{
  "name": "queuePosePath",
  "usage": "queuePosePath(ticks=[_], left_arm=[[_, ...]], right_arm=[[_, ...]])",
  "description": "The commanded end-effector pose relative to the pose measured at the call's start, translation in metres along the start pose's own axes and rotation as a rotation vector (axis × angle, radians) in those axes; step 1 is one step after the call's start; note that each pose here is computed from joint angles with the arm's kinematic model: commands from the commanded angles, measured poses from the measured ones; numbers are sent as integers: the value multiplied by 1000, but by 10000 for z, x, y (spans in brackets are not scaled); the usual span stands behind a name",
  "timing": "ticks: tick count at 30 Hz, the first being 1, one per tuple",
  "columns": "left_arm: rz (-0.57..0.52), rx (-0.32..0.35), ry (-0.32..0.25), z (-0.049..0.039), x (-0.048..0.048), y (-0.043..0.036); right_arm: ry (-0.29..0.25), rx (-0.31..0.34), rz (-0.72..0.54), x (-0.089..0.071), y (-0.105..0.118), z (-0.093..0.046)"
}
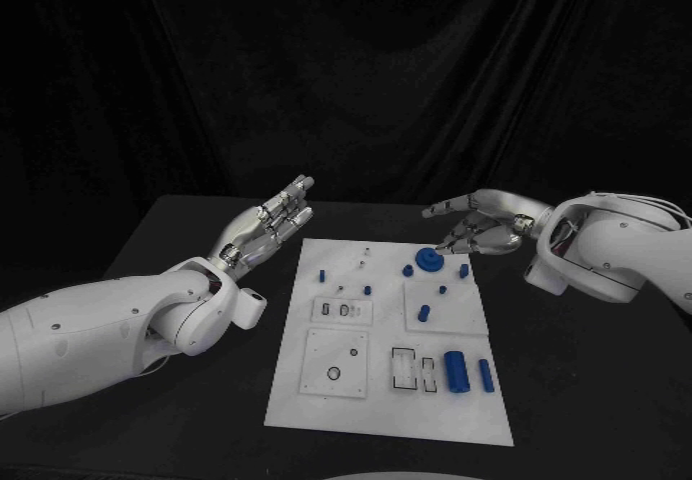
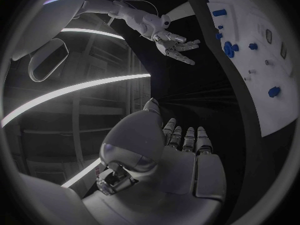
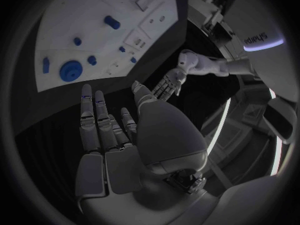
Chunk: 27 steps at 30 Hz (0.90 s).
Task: Assemble the parts on the task board
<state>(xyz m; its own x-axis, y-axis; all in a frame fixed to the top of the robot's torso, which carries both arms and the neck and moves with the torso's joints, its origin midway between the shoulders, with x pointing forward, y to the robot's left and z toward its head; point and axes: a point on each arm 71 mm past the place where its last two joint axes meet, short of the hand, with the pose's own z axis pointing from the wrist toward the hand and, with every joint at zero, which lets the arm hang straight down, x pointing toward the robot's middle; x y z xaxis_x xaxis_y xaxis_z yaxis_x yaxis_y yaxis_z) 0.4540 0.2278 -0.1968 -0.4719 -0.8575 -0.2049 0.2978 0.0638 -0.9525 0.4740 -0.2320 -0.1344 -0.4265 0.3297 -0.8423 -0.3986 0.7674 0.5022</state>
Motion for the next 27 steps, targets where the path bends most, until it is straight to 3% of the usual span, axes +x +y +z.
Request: queuePosePath(ticks=[1,6,14,27], left_arm=[[29,175,17,8,29,-175],[23,175,25,11,45,-209],[16,168,34,5,44,-227],[7,154,47,18,41,-211]], right_arm=[[-35,74,-414,-39,-1,21],[-102,41,-580,-65,91,44],[-155,2,-648,-72,169,95],[-148,-15,-658,23,137,225]])
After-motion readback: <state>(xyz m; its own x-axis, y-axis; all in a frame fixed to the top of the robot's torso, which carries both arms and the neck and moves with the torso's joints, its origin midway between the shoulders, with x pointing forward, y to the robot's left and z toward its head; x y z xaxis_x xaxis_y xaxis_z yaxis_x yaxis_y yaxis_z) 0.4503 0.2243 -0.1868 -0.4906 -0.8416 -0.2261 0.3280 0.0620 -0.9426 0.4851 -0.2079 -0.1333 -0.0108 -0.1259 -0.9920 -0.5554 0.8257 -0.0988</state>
